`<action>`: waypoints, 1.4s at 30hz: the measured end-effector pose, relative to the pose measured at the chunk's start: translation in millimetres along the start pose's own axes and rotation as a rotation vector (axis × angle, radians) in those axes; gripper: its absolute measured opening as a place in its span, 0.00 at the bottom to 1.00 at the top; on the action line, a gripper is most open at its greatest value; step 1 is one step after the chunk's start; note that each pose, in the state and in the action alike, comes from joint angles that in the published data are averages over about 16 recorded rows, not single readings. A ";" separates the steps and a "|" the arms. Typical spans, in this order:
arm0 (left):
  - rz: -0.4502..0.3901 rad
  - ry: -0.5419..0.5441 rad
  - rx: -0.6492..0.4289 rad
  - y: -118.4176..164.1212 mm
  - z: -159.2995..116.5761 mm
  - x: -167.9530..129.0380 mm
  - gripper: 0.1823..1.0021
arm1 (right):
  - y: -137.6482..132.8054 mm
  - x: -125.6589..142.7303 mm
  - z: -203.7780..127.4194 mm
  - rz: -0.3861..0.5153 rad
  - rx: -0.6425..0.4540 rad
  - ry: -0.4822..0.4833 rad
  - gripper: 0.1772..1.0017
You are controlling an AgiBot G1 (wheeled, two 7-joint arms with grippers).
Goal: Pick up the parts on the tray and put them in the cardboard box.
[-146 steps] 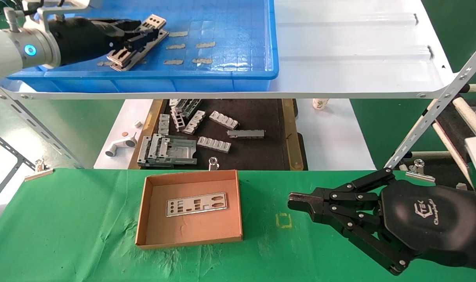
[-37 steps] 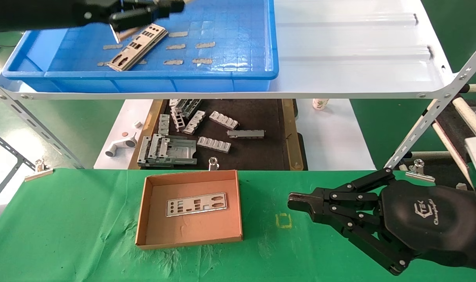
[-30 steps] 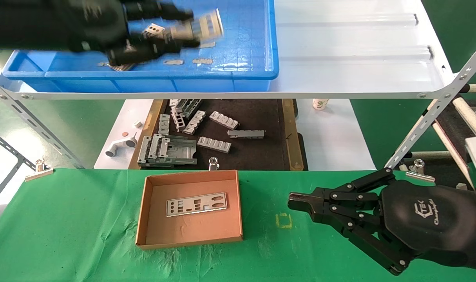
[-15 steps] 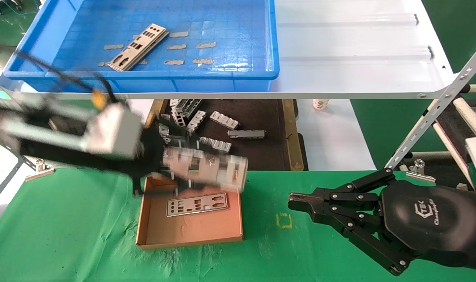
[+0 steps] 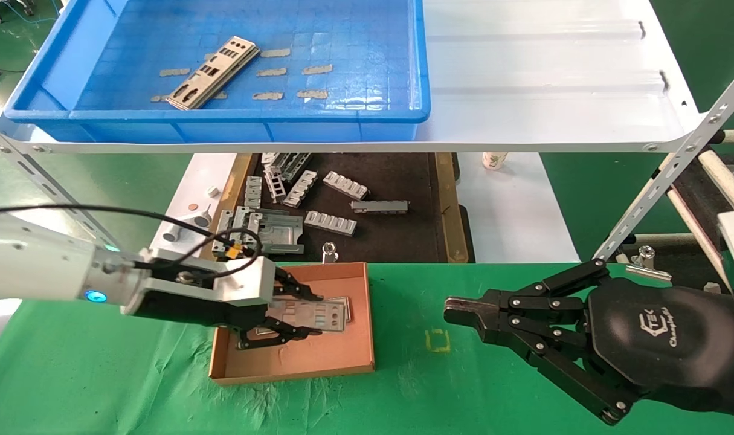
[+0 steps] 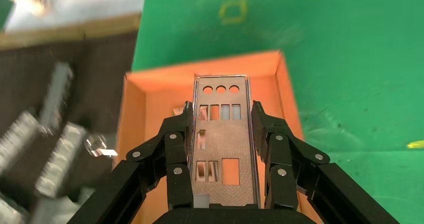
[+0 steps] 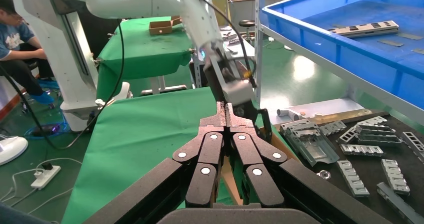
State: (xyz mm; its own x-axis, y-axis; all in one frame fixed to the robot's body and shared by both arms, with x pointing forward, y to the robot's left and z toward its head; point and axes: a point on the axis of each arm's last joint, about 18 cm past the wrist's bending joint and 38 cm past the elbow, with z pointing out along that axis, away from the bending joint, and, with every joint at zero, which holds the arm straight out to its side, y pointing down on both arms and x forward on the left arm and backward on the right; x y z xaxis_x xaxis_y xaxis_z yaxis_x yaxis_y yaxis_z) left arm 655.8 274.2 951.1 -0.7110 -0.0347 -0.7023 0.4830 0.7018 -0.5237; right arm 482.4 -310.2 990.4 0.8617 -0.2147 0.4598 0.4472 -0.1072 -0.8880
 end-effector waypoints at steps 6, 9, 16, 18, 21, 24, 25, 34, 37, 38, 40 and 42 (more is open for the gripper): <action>-0.054 -0.022 -0.039 18.3 20.5 3.6 0.32 | 0.0 0.0 0.0 0.000 0.000 0.000 0.02; -0.068 -0.032 -0.053 23.9 27.2 3.7 0.32 | 0.0 0.0 0.0 0.000 0.000 0.000 0.02; -0.090 -0.054 -0.075 31.4 36.4 0.2 0.32 | 0.0 0.0 0.0 0.000 0.000 0.000 0.02; -0.095 -0.060 -0.081 33.4 38.2 -0.8 0.32 | 0.0 0.0 0.0 0.000 0.000 0.000 0.02; -0.102 -0.068 -0.084 35.5 40.5 -2.3 0.32 | 0.0 0.0 0.0 0.000 0.000 0.000 0.02; -0.107 -0.075 -0.083 36.8 43.0 -3.5 0.32 | 0.0 0.0 0.0 0.000 0.000 0.000 0.02; -0.109 -0.077 -0.082 37.1 44.0 -3.8 0.32 | 0.0 0.0 0.0 0.000 0.000 0.000 0.02; -0.120 -0.085 -0.079 40.1 52.1 -4.6 0.32 | 0.0 0.0 0.0 0.000 0.000 0.000 0.02; -0.122 -0.085 -0.080 41.3 53.9 -4.5 0.32 | 0.0 0.0 0.0 0.000 0.000 0.000 0.02; -0.122 -0.085 -0.080 41.8 54.4 -4.4 0.32 | 0.0 0.0 0.0 0.000 0.000 0.000 0.02; -0.124 -0.086 -0.082 42.9 55.3 -4.2 0.32 | 0.0 0.0 0.0 0.000 0.000 0.000 0.02; -0.127 -0.086 -0.083 43.8 56.0 -4.0 0.32 | 0.0 0.0 0.0 0.000 0.000 0.000 0.02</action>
State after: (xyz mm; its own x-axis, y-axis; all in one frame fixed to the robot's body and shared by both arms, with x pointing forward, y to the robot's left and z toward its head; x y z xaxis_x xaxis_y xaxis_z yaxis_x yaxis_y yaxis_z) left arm 708.3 265.2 903.9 -0.7156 -0.1844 -0.6737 0.3460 0.7443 -0.5713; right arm 482.4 -310.2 990.4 0.8617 -0.2147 0.4598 0.4472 -0.1072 -0.8880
